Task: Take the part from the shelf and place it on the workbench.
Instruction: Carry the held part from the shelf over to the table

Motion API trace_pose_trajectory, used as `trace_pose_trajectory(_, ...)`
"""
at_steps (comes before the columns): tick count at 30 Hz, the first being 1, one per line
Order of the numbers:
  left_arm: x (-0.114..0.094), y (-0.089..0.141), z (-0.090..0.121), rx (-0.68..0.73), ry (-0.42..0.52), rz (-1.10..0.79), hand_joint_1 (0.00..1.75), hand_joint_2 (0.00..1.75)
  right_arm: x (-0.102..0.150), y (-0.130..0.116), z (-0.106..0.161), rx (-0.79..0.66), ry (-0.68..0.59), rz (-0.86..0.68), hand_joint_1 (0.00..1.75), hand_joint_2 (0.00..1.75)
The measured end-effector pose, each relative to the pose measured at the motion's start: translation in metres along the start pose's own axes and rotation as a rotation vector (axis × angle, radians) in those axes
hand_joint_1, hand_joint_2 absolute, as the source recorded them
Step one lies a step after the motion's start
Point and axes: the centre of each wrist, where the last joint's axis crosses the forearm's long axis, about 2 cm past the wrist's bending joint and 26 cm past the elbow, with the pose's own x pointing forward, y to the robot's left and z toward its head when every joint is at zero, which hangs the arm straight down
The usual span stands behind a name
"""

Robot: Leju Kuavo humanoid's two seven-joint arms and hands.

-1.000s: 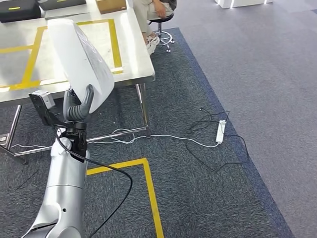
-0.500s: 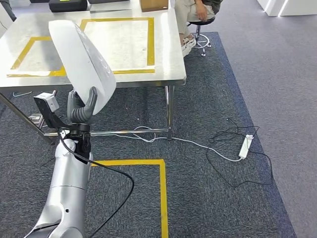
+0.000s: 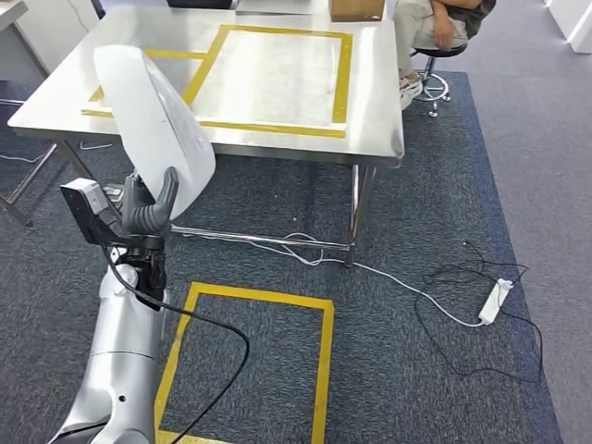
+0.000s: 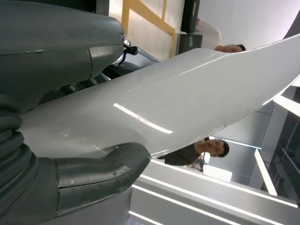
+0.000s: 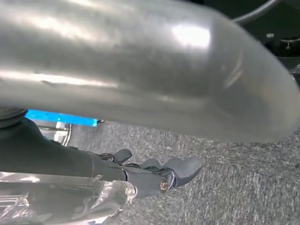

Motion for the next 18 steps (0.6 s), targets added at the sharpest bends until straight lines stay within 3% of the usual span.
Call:
trace_pose_trajectory(11, -0.0014, -0.0043, 0.0015, -0.023, -0.005, -0.041, 1.75, 1.75, -0.0017, -0.0010, -0.0003, -0.026, 0.074, 0.003, 0.00, 0.00)
trace_pose_trajectory(18, 0.0078, -0.0050, -0.0028, -0.047, -0.064, -0.043, 1.75, 1.75, -0.0031, 0.0001, -0.0003, -0.001, 0.097, -0.038, 0.00, 0.00)
